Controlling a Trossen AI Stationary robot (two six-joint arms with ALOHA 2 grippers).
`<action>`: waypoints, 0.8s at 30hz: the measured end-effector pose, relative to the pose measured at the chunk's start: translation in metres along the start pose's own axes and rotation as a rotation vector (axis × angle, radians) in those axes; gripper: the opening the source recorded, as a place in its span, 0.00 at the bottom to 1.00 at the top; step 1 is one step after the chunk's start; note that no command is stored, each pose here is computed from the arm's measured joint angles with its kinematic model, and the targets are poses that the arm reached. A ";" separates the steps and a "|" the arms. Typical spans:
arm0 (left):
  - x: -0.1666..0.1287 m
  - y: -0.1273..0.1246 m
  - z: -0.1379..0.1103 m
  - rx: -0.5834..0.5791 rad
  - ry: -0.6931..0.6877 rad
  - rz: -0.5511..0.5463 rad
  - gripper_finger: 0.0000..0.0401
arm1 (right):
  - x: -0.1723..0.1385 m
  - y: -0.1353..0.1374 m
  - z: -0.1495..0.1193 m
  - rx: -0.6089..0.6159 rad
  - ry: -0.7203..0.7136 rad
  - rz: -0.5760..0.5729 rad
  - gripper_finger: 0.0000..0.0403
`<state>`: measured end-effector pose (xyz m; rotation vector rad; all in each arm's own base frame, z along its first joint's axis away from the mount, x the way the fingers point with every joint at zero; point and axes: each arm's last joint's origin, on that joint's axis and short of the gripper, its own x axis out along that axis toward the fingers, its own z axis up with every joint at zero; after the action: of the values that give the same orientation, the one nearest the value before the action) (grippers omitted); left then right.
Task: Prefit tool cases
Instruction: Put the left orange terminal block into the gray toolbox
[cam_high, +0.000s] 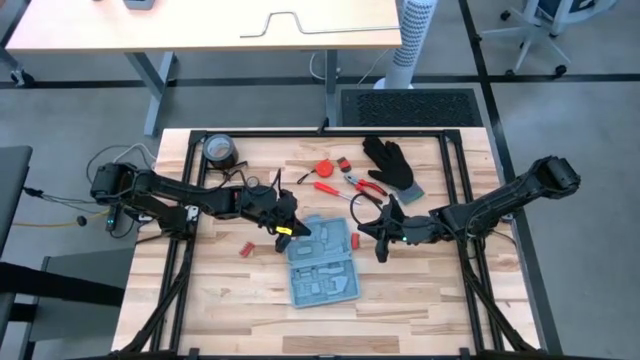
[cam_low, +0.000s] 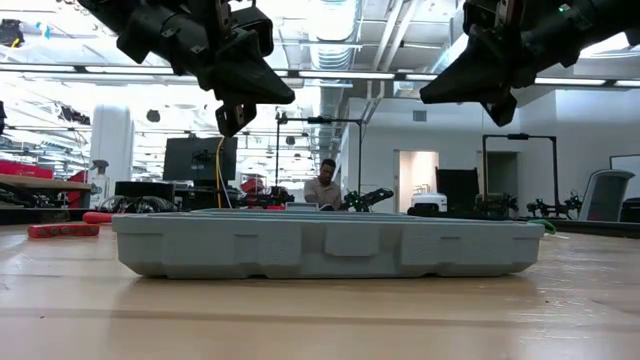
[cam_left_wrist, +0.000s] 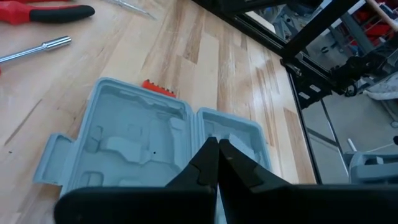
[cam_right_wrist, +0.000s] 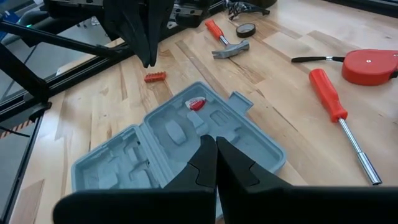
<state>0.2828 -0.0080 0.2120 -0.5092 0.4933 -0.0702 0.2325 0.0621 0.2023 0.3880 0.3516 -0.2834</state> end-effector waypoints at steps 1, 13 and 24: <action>0.000 0.000 0.000 0.001 0.001 0.000 0.00 | 0.000 0.000 0.000 0.000 0.000 0.000 0.02; 0.000 0.000 0.000 0.016 0.001 0.001 0.00 | 0.000 0.000 0.000 0.000 0.000 0.000 0.02; 0.000 0.000 0.000 -0.026 0.001 0.001 0.00 | 0.000 0.000 0.000 0.000 0.000 0.000 0.02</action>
<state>0.2828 -0.0079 0.2119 -0.5344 0.4955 -0.0633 0.2325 0.0621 0.2023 0.3884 0.3516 -0.2834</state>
